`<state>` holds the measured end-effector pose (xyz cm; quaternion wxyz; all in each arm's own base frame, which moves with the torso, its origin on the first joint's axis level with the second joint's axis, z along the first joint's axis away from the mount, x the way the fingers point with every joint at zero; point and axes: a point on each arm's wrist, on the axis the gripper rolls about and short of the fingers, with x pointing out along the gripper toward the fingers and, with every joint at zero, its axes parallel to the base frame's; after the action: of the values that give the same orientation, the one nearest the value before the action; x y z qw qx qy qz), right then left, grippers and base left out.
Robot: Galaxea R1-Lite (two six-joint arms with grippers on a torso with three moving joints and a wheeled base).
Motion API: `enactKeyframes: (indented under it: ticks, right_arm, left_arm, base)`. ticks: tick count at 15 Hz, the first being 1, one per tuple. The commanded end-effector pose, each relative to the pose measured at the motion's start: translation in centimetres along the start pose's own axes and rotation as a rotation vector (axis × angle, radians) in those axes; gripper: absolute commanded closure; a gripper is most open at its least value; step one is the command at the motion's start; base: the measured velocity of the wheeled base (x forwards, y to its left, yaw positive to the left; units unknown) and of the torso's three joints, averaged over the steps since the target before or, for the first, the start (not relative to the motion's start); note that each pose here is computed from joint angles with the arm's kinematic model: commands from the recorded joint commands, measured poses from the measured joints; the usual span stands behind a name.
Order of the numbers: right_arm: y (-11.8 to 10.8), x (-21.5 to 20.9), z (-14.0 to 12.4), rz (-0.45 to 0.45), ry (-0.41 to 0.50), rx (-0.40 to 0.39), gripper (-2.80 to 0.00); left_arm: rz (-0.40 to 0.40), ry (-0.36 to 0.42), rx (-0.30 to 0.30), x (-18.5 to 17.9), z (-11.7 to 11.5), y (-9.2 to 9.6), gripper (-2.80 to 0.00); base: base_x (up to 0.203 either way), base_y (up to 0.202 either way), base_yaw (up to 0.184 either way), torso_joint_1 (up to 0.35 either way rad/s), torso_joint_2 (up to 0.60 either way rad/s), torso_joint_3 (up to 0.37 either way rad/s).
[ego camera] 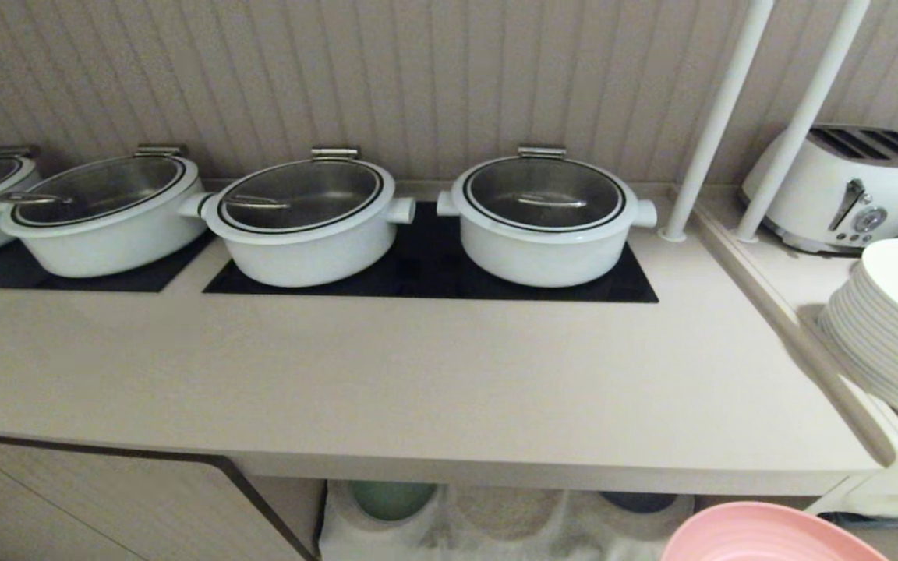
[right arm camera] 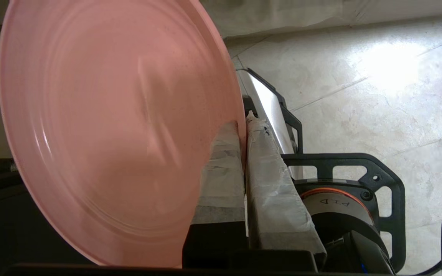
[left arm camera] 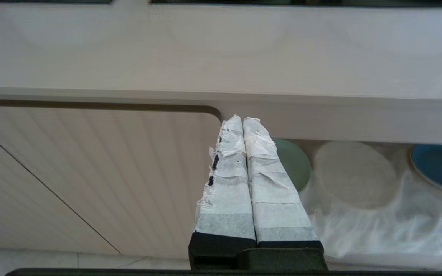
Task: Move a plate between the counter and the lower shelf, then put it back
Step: Put the plate
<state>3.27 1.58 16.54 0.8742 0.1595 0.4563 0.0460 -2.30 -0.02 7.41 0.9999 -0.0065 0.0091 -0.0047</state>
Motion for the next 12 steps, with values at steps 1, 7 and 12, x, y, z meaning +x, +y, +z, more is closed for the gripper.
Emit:
enactKeyframes:
  ticks: [1, 7, 12]
  right_arm:
    - [0.05, -0.01, 0.05, 0.000, 0.001, 0.002, 0.00]
    - [-0.06, 0.19, -0.14, -0.004, 0.011, 0.001, 0.00]
    - [-0.06, 0.26, -0.15, -0.005, 0.013, 0.000, 0.00]
  left_arm:
    - [0.000, 0.000, -0.001, -0.01, 0.00, 0.00, 0.00]
    - [0.000, 0.000, -0.002, -0.01, 0.00, 0.00, 0.00]
    - [0.000, 0.000, -0.002, -0.01, 0.00, 0.00, 0.00]
  base:
    - [0.000, 0.000, 0.000, 0.000, 0.00, 0.000]
    - [0.000, 0.150, 0.004, 0.003, 0.00, 0.002]
    - [0.000, 0.194, -0.001, 0.003, 0.00, 0.004]
